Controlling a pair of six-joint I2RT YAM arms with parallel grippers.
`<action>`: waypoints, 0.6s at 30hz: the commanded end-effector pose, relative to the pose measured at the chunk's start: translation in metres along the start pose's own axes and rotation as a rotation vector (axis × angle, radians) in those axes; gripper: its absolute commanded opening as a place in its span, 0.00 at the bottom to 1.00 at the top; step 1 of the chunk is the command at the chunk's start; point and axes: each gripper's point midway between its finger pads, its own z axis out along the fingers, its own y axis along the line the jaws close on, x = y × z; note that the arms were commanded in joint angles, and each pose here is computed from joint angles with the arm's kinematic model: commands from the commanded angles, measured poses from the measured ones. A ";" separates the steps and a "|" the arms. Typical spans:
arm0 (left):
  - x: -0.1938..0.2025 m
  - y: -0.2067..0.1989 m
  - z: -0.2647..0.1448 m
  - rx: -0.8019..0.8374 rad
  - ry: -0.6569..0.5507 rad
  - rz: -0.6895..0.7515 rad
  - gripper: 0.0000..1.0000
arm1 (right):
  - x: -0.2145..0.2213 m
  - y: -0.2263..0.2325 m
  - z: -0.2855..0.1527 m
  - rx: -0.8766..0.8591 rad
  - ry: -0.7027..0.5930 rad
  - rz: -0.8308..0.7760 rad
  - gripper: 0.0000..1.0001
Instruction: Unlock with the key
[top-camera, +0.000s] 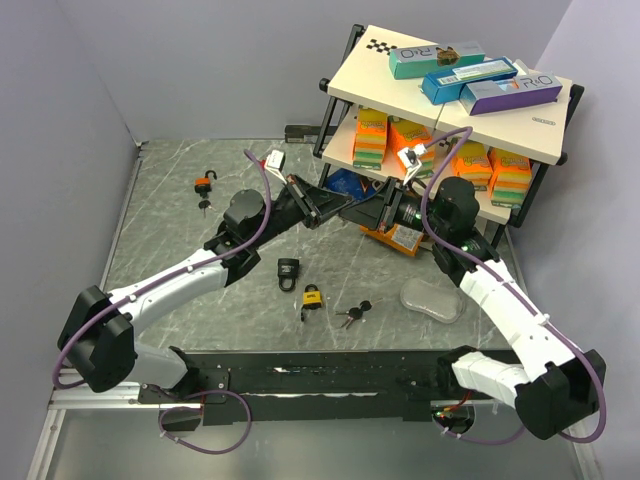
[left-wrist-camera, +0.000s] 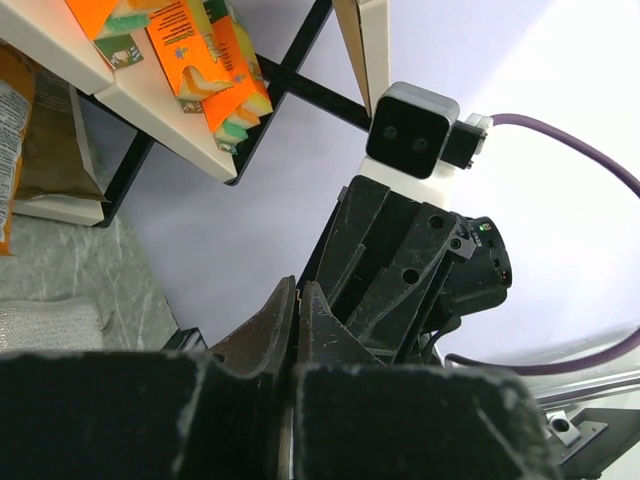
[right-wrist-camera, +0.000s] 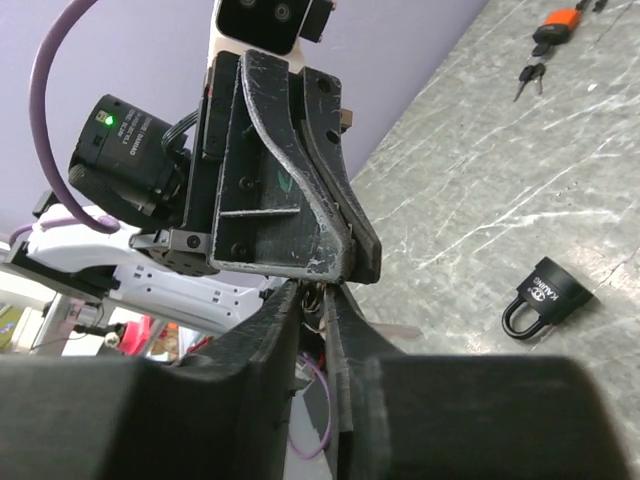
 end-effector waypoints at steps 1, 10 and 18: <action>0.007 -0.030 0.005 0.090 0.023 0.064 0.01 | -0.008 0.009 0.003 -0.040 -0.020 0.009 0.17; 0.016 -0.020 0.011 0.017 0.053 0.160 0.01 | -0.004 0.005 0.006 -0.034 -0.006 0.059 0.00; 0.001 -0.023 0.011 -0.049 0.006 0.227 0.69 | 0.003 -0.007 0.003 0.020 0.012 0.026 0.00</action>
